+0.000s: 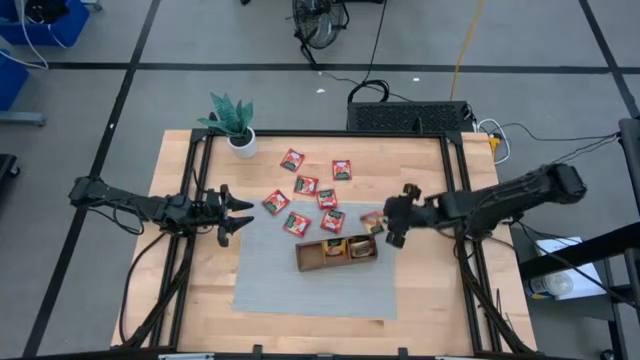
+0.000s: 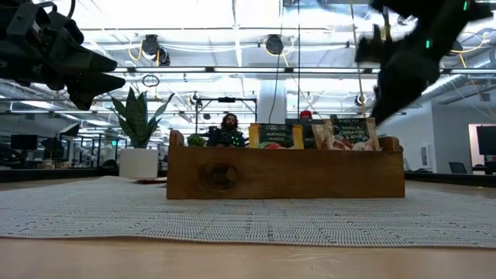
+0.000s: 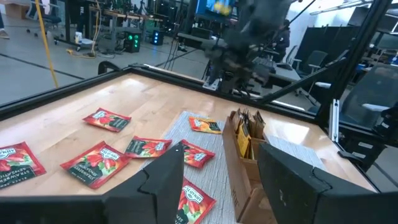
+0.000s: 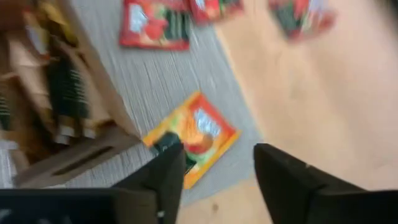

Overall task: Pick & Place Tea
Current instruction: Put the yellow tea bag into the middle compartment of the wood organizer

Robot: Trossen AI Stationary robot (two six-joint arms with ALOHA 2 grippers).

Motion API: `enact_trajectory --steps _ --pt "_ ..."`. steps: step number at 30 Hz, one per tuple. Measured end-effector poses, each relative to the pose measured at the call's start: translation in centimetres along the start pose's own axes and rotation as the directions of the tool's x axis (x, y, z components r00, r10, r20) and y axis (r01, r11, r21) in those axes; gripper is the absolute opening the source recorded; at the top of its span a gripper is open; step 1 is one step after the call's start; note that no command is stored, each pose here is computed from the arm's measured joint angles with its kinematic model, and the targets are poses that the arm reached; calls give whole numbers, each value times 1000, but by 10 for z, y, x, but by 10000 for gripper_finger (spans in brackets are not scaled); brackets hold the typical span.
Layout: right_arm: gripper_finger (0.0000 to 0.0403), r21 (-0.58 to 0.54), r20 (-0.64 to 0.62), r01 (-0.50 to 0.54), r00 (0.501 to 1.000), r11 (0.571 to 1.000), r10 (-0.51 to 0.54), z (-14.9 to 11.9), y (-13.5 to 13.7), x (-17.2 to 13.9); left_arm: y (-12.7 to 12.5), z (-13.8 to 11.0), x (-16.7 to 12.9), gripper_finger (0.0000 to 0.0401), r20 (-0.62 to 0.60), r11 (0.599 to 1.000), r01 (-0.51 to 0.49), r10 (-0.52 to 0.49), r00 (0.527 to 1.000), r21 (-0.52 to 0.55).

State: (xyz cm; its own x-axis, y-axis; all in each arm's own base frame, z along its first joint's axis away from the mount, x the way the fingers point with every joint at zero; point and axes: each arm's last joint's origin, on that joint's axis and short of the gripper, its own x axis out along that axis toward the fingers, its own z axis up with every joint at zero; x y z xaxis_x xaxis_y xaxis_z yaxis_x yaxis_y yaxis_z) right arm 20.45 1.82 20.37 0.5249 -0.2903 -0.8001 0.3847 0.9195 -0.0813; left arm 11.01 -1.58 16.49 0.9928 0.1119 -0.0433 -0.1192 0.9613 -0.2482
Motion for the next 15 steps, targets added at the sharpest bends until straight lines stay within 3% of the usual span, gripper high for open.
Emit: enact_trajectory --steps 3,8,15 --pt "213 126 -19 -54 998 991 56 -17 -19 20 0 0 0 205 0 1000 0 0 1000 0" --pt "218 258 -38 -152 985 954 167 -35 -38 43 0 0 0 205 0 1000 0 0 1000 0" --pt "207 218 -17 -158 986 963 165 -38 -45 54 0 0 0 205 0 1000 0 0 1000 0"
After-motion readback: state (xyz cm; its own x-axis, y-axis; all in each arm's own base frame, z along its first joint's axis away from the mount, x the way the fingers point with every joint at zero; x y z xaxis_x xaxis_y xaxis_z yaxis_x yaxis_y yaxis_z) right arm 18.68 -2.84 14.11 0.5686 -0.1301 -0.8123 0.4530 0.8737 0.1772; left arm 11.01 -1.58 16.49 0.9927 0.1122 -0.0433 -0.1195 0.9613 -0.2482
